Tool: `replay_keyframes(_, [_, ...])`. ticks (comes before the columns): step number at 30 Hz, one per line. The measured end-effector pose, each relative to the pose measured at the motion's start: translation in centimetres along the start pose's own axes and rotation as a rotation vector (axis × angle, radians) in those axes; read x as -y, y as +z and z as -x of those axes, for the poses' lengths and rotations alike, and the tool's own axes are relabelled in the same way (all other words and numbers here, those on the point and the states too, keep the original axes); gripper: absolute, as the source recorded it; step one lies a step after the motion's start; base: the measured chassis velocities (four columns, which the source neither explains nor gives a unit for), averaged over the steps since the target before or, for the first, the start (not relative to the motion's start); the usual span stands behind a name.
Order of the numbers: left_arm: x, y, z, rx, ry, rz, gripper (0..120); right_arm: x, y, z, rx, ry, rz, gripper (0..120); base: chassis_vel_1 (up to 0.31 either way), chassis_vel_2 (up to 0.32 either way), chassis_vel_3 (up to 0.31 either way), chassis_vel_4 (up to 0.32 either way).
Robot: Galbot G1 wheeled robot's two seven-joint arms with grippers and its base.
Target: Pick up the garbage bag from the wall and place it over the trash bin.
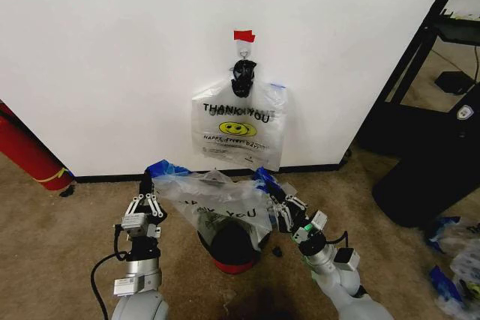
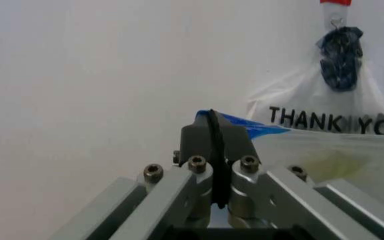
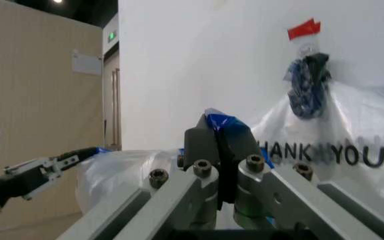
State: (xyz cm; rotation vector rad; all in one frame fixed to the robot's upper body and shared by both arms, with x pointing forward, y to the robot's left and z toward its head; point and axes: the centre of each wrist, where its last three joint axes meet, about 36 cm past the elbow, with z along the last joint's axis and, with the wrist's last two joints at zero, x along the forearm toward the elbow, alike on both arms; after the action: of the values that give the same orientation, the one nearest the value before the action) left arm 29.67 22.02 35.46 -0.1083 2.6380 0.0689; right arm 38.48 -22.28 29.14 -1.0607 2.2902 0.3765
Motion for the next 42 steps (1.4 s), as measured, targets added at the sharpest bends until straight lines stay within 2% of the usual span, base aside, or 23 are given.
replay_keyframes(9, [0.9, 0.8, -3.9, -0.099, 0.081, -0.013, 0, 0.3, -0.1, -2.5, -0.104, -0.022, -0.008, 0, 0.0, 0.0, 0.0, 0.0])
replay_keyframes(14, [1.0, 0.8, -7.0, -0.164, 0.167, -0.014, 0, 0.3, -1.3, -5.8, -0.196, -0.121, -0.01, 0, 0.0, 0.0, 0.0, 0.0])
replay_keyframes(16, [1.0, 0.7, -7.4, -0.167, 0.183, -0.013, 0, 0.4, -1.6, -6.2, -0.206, -0.141, -0.011, 0, 0.0, 0.0, 0.0, 0.0])
replay_keyframes(20, [1.2, 0.8, -8.8, -0.17, 0.259, 0.005, 0, 2.3, -3.1, -8.6, -0.27, -0.297, -0.032, 0, 0.0, 0.0, 0.0, 0.0])
replay_keyframes(23, [0.9, 1.1, -9.3, -0.176, 0.279, 0.023, 0, 2.8, -3.2, -9.6, -0.297, -0.337, -0.032, 0, 0.0, 0.0, 0.0, 0.0])
replay_keyframes(33, [-1.0, 1.4, -11.9, -0.214, 0.337, 0.137, 0, 3.3, -2.8, -12.4, -0.352, -0.386, -0.009, 0, 0.0, 0.0, 0.0, 0.0])
replay_keyframes(38, [-2.1, 3.3, -14.1, -0.27, 0.343, 0.231, 0, 3.0, -1.6, -14.2, -0.37, -0.368, -0.027, 0, 0.0, 0.0, 0.0, 0.0])
replay_keyframes(42, [-2.5, 4.2, -14.8, -0.303, 0.334, 0.265, 0, 2.7, -1.1, -15.1, -0.389, -0.349, -0.021, 0, 0.0, 0.0, 0.0, 0.0])
